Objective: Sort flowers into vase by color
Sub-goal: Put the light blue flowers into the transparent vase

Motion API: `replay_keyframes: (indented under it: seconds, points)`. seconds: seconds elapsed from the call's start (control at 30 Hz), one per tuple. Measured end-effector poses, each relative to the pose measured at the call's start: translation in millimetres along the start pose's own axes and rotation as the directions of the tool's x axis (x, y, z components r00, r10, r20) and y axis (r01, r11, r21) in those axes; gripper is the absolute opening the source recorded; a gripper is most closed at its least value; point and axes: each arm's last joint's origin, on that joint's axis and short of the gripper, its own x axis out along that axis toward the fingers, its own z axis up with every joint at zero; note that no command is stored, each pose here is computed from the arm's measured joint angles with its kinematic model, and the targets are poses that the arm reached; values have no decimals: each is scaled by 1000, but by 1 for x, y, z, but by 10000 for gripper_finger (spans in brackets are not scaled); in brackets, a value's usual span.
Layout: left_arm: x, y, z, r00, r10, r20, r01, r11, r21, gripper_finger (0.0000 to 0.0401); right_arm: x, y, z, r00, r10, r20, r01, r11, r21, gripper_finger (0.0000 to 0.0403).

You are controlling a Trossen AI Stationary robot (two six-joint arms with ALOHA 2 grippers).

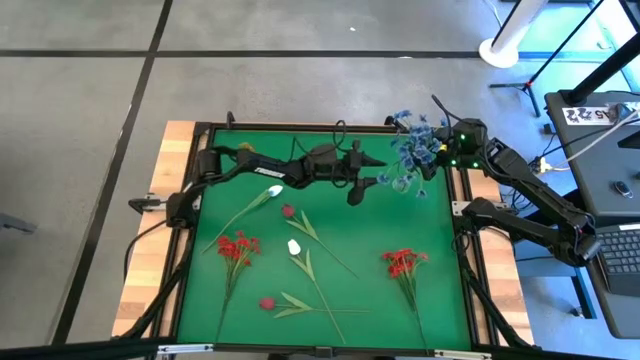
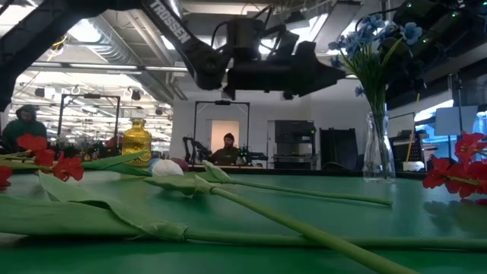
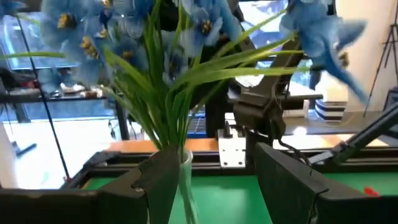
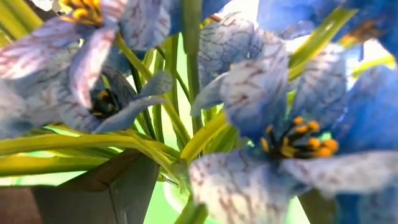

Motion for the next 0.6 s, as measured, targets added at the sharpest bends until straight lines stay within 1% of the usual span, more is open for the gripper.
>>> replay_keyframes:
  seconds: [0.2, 0.33, 0.5, 0.6]
  points:
    - [21, 5, 12, 998, 15, 66, -16, 1000, 13, 201, 0, 0, 0, 1000, 0, 4, 0, 1000, 4, 324]
    - [33, 8, 17, 999, 24, 44, -24, 1000, 9, 201, 0, 0, 0, 1000, 0, 4, 0, 1000, 7, 324]
    - [38, 10, 25, 997, 45, 58, -46, 999, 17, 201, 0, 0, 0, 1000, 0, 4, 0, 1000, 7, 324]
    - [38, 10, 25, 997, 55, 53, -56, 998, 16, 200, 0, 0, 0, 1000, 0, 4, 0, 1000, 7, 324]
